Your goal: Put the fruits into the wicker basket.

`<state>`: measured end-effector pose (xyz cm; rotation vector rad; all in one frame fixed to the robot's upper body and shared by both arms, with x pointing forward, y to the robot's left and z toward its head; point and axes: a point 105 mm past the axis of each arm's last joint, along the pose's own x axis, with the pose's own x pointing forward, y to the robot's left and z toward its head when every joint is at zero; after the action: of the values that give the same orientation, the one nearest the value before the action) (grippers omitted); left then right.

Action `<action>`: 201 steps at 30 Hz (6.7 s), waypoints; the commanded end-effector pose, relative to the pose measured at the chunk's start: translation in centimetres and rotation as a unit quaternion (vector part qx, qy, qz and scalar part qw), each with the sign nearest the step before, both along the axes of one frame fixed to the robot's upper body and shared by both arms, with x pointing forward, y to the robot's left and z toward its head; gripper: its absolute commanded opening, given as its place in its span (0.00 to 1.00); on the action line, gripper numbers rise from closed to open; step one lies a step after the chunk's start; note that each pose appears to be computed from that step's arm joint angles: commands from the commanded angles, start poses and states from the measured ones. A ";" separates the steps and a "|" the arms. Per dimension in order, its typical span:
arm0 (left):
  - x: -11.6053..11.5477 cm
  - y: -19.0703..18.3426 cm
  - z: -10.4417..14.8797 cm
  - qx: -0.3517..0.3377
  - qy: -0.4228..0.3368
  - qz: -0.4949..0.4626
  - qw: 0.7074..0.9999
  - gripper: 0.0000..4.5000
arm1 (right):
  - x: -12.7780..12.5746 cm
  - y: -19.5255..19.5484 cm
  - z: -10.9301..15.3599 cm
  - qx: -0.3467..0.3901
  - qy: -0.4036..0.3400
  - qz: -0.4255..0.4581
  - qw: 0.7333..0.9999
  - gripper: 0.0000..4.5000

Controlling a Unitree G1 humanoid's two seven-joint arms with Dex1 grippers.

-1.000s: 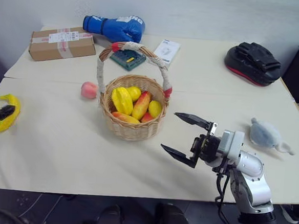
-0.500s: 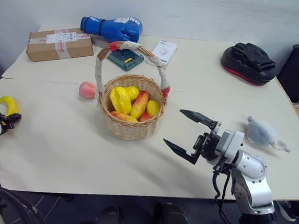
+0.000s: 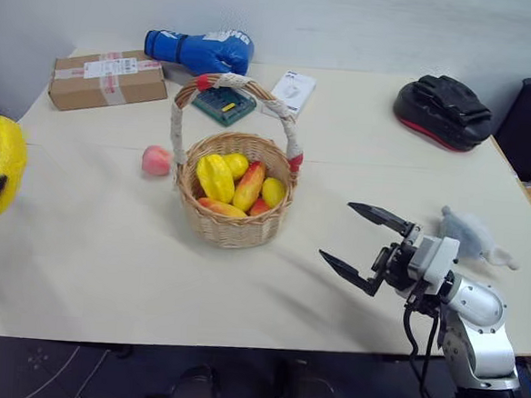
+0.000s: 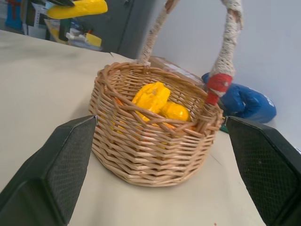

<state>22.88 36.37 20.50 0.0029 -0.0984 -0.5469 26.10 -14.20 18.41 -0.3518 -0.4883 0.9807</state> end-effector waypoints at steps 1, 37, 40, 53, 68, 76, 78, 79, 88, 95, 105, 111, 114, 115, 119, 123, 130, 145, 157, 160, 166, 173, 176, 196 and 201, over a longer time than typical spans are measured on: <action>-1.7 -6.4 2.7 0.009 0.006 -0.141 0.990 0.23 | -0.6 -1.5 1.1 0.006 -0.013 -0.025 1.000 1.00; 1.4 3.3 -2.0 0.020 -0.011 0.188 0.982 0.97 | -3.6 5.2 4.9 0.072 0.001 0.092 0.993 1.00; -3.1 8.4 -4.4 0.028 0.014 0.308 0.951 0.99 | -3.2 5.6 5.8 0.067 -0.023 0.094 0.993 1.00; 6.8 -0.5 -1.6 0.010 0.011 0.135 0.991 0.99 | -3.1 5.6 6.2 0.060 -0.043 0.084 0.994 1.00; 20.2 -8.7 -1.5 0.098 0.055 0.070 0.991 0.99 | -2.3 5.1 6.2 0.059 -0.051 0.026 0.997 1.00; 21.2 -9.6 -3.9 0.099 0.107 0.098 0.984 0.95 | -2.6 4.8 6.7 0.063 -0.058 0.000 0.996 1.00; 21.2 -9.6 -4.2 0.082 0.113 0.101 0.985 0.86 | -2.6 4.7 6.8 0.063 -0.060 -0.003 0.996 1.00; 21.1 -9.4 -4.4 0.087 0.114 0.101 0.984 0.81 | -2.6 4.7 6.8 0.063 -0.060 -0.003 0.996 1.00; 15.8 -3.5 1.8 0.043 -0.005 0.038 0.998 0.65 | -1.8 3.1 7.3 0.072 -0.067 -0.033 0.995 1.00; 4.8 -8.4 5.6 0.136 0.039 -0.229 0.963 0.65 | -1.7 0.6 6.7 0.050 -0.037 -0.046 0.997 1.00; 5.2 -21.9 3.5 0.148 0.010 -0.328 0.933 0.65 | -1.4 1.3 6.5 0.025 -0.030 0.002 0.999 1.00; 9.1 -23.6 3.4 0.142 -0.030 -0.269 0.952 0.81 | -1.5 1.7 6.4 0.019 -0.025 0.012 0.999 1.00; 8.9 -24.2 3.3 0.141 -0.040 -0.290 0.946 1.00 | -1.1 1.4 5.9 0.023 0.001 0.002 1.000 1.00; 9.0 -24.2 3.4 0.139 -0.043 -0.291 0.946 1.00 | -0.9 1.2 5.8 0.026 0.012 -0.002 1.000 1.00; 9.1 -22.1 3.8 0.145 -0.061 -0.265 0.951 1.00 | 1.9 0.1 5.6 -0.002 0.077 -0.053 0.996 1.00; 7.6 -19.0 3.9 0.126 -0.067 -0.260 0.955 1.00 | 4.2 1.1 6.6 -0.015 0.116 -0.040 0.992 1.00; 3.6 -10.9 2.9 0.083 0.019 -0.213 0.973 1.00 | 10.3 6.2 6.9 -0.021 0.174 0.008 0.984 1.00; 0.8 -13.5 1.5 0.039 0.033 -0.258 0.965 1.00 | 9.7 11.5 7.2 -0.106 0.176 0.183 0.961 0.31; 4.0 -17.0 2.0 0.008 -0.008 -0.337 0.941 1.00 | 4.5 1.9 11.1 0.063 0.104 0.002 0.993 0.01; 4.7 -17.7 2.3 -0.006 -0.012 -0.361 0.932 1.00 | 3.2 -2.3 11.3 0.098 0.091 -0.111 0.985 0.01; 6.7 -19.4 1.5 0.011 -0.009 -0.402 0.915 1.00 | 4.2 -7.2 9.6 0.123 0.104 -0.251 0.954 0.01; 7.8 -20.8 1.3 0.031 -0.014 -0.426 0.904 1.00 | 6.7 -8.0 7.0 0.151 0.108 -0.284 0.941 0.01; 7.6 -20.5 1.2 0.040 -0.009 -0.428 0.903 1.00 | 6.7 -8.4 6.5 0.154 0.117 -0.273 0.942 0.10; 4.5 -13.1 -4.5 0.129 0.053 -0.229 0.963 1.00 | -5.0 -13.9 0.1 -0.163 0.158 -0.115 0.967 0.99; 1.9 -12.6 -8.1 0.205 0.079 -0.199 0.955 1.00 | -4.9 -7.4 -4.3 -0.208 0.138 0.037 0.967 0.99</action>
<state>25.08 24.00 11.79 0.2504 0.2090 -0.9642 20.82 -23.33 13.73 -0.5100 0.0372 1.1309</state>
